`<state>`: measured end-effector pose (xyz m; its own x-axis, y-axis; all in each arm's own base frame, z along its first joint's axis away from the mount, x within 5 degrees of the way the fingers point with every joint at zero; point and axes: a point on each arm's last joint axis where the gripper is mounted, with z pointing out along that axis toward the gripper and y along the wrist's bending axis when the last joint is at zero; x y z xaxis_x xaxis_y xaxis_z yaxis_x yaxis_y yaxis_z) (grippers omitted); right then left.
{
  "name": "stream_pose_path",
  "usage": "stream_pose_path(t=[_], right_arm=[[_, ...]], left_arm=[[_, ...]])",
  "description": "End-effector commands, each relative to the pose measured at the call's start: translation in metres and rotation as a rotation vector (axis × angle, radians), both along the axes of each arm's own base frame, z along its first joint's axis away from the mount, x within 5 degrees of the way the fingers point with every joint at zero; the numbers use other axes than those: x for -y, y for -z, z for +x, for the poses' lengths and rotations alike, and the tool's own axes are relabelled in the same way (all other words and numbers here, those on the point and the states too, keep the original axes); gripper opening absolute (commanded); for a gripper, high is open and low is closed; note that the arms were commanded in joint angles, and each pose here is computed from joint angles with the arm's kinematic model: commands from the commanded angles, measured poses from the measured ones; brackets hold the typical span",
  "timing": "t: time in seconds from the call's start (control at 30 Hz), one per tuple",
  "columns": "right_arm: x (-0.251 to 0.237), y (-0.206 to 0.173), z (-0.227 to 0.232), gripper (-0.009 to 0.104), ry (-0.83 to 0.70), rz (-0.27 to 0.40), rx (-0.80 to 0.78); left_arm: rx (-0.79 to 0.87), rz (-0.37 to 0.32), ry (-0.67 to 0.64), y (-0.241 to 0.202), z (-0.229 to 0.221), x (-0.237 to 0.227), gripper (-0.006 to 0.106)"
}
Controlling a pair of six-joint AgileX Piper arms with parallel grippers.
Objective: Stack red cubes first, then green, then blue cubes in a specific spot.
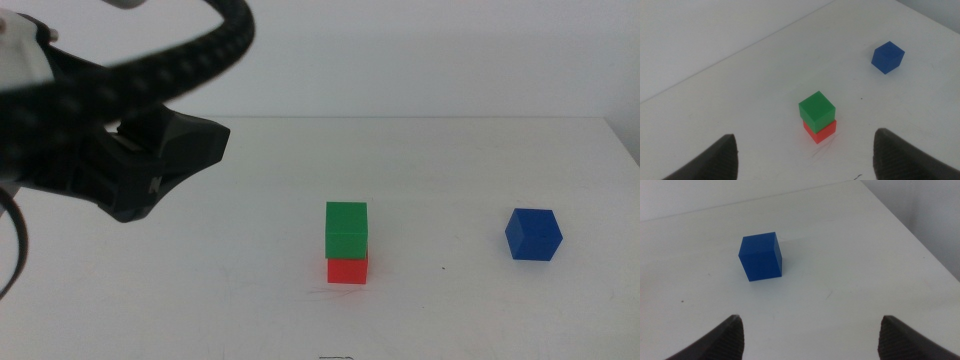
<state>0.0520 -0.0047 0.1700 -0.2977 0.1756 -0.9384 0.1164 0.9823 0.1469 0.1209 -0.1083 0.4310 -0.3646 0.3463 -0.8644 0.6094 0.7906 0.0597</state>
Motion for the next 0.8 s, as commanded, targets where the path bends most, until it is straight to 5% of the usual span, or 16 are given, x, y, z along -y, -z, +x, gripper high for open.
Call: stream_pose_path(t=[0.0, 0.2, 0.43, 0.77], right_arm=[[0.000, -0.015, 0.000, 0.094, 0.000, -0.025, 0.096], [0.001, -0.079, -0.005, 0.094, 0.032, 0.032, 0.064], [0.005, -0.172, 0.023, 0.094, 0.051, 0.018, -0.017], [0.010, -0.213, 0.102, 0.094, 0.077, 0.029, -0.466]], left_arm=[[0.077, -0.060, 0.011, -0.013, -0.001, 0.000, 0.091], [0.077, -0.058, 0.011, -0.013, 0.000, 0.000, 0.091], [0.077, -0.058, 0.011, -0.013, 0.000, 0.000, 0.091], [0.077, -0.058, 0.011, -0.013, 0.000, 0.000, 0.091]])
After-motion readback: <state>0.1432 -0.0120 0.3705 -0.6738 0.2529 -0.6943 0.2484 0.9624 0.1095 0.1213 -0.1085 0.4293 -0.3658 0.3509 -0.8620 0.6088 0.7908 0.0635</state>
